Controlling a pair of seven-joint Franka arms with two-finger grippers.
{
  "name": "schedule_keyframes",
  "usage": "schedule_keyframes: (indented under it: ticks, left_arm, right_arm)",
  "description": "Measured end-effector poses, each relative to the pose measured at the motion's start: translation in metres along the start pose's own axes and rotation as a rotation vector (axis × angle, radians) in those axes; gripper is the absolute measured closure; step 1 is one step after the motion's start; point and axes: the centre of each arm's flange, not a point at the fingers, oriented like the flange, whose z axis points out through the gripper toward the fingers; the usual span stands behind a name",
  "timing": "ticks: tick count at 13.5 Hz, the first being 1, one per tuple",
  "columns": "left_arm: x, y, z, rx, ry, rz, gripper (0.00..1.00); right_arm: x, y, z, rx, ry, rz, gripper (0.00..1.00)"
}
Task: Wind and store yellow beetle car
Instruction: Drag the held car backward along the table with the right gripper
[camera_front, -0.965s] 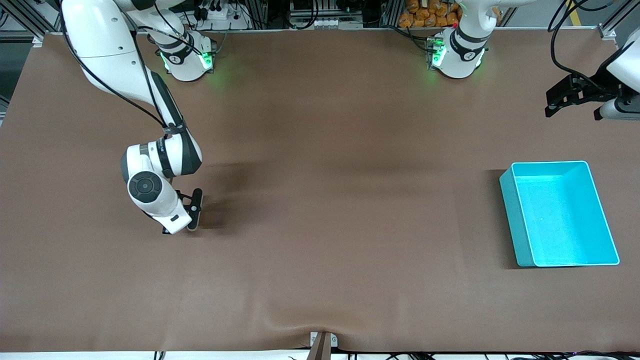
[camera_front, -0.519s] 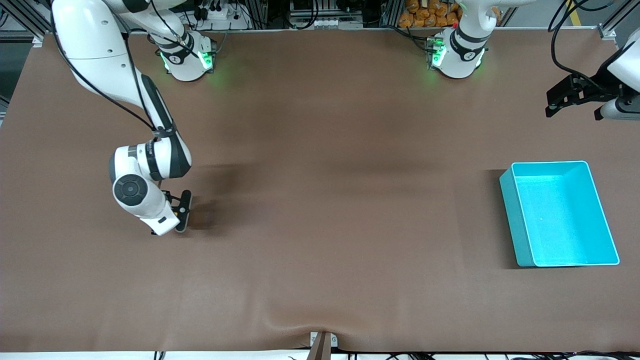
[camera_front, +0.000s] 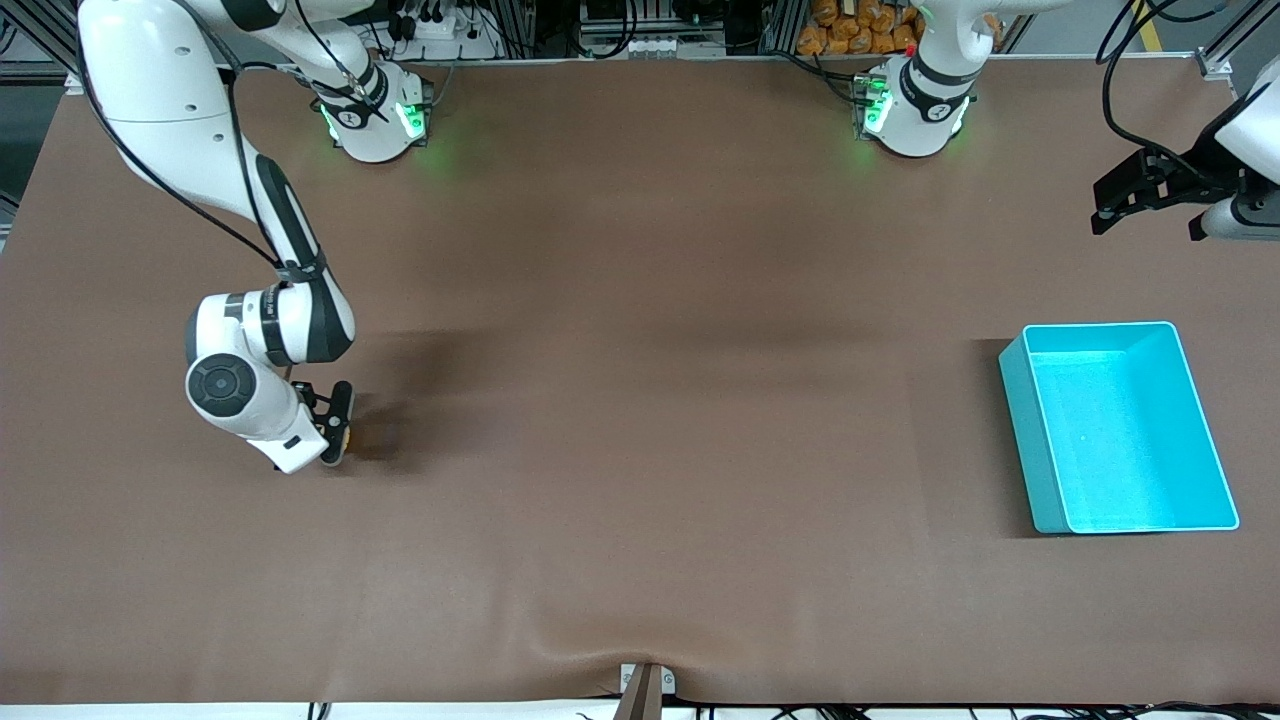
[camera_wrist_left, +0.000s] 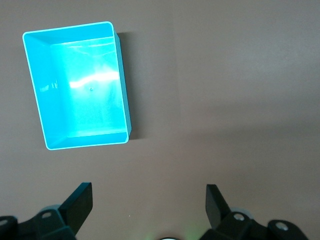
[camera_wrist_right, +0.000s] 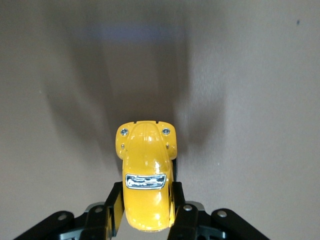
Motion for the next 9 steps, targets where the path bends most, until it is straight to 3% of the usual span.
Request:
schedule_keyframes:
  ticks: [9]
  left_arm:
    - [0.0, 0.0, 0.0, 0.0, 0.0, 0.0, 0.0]
  right_arm:
    - [-0.066, 0.003, 0.017, 0.007, -0.02, -0.003, 0.57]
